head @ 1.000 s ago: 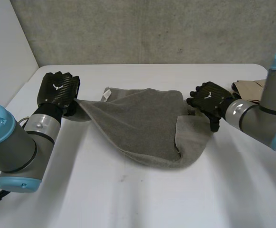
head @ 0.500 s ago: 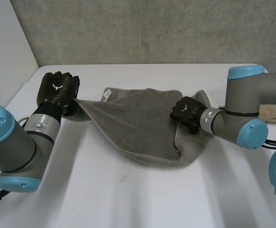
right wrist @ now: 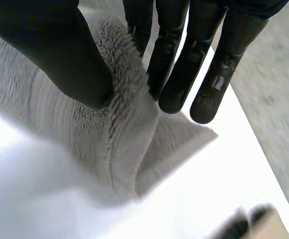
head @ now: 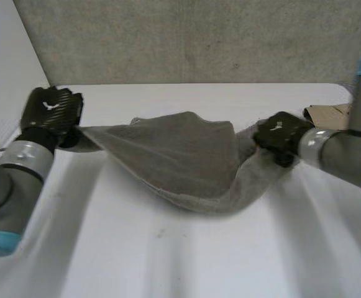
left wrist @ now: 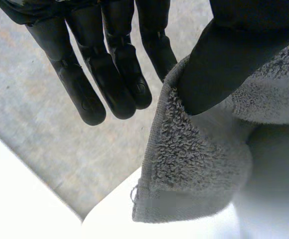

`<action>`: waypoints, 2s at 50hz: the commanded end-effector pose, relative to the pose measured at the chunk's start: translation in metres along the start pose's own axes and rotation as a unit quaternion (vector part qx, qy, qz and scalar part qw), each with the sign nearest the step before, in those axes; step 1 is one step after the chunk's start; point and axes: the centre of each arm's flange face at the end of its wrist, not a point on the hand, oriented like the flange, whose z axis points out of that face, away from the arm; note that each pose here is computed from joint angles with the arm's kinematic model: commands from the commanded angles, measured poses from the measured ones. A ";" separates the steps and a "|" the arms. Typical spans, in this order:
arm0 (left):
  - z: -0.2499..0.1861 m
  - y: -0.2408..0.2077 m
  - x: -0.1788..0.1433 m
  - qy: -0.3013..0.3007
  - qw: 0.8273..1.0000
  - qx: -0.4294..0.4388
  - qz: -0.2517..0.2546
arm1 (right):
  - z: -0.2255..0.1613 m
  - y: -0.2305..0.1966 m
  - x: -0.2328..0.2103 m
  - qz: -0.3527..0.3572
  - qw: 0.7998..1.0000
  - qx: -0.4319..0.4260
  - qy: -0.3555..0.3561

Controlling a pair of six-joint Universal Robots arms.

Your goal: Fold the laundry.

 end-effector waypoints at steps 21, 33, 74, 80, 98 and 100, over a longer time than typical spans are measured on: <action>-0.083 -0.020 -0.017 0.075 0.983 -0.103 0.130 | -0.133 0.027 0.025 0.020 0.993 -0.093 0.074; -0.006 0.037 0.001 0.090 0.980 -0.126 0.125 | -0.042 0.060 0.033 0.034 0.990 -0.107 0.086; 0.121 -0.102 -0.055 -0.135 0.958 0.253 0.011 | -0.002 -0.096 0.142 0.020 0.883 0.241 0.402; 0.113 -0.035 -0.027 -0.089 0.983 0.160 0.012 | 0.023 -0.061 0.104 0.025 0.922 0.200 0.331; 0.019 0.072 0.015 0.025 0.994 -0.097 0.053 | 0.023 0.038 -0.012 0.045 0.997 0.014 0.067; 0.007 0.071 0.011 0.032 0.990 -0.121 0.071 | -0.001 0.040 -0.008 0.039 0.998 -0.023 0.050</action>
